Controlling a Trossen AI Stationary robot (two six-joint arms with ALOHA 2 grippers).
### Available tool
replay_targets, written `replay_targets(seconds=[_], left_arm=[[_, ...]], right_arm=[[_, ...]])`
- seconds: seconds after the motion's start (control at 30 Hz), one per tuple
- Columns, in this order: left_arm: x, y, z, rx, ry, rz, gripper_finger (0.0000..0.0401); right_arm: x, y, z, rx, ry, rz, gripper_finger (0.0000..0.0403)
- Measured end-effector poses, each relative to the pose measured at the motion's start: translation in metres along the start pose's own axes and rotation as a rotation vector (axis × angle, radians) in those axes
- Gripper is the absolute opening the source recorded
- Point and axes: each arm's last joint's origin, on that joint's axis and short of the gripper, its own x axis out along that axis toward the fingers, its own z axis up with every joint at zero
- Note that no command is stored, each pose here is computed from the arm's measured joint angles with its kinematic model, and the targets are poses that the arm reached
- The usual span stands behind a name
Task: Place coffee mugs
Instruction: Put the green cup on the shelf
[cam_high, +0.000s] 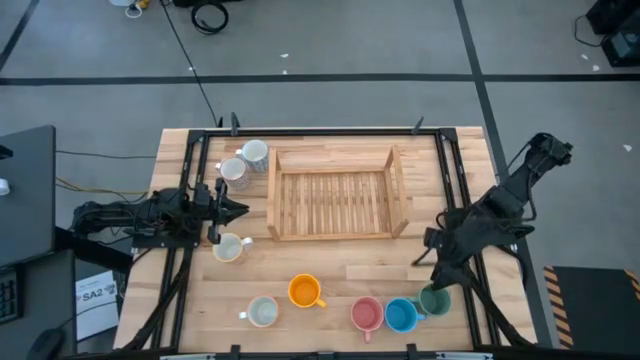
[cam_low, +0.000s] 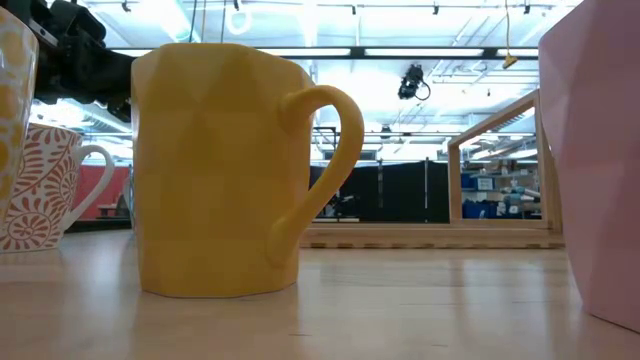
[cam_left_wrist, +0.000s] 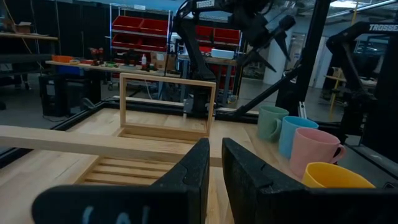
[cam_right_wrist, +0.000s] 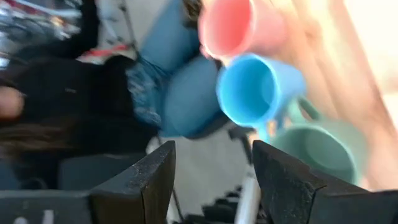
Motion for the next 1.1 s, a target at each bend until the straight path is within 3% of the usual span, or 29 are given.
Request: replay_targets(seconds=[0.4,0.73,1.1], left_arm=[[0.000,0.000,0.000,0.000,0.000,0.000,0.0050],[0.000,0.000,0.000,0.000,0.000,0.000,0.0050],[0.000,0.000,0.000,0.000,0.000,0.000,0.0050]], right_arm=[[0.027,-0.019,-0.004,-0.009,0.101,-0.312,0.0219],[0.057,-0.024,0.000,-0.116,0.167,-0.430,0.0219],[0.083,-0.032,0.002,-0.119,0.221,-0.555,0.0219]])
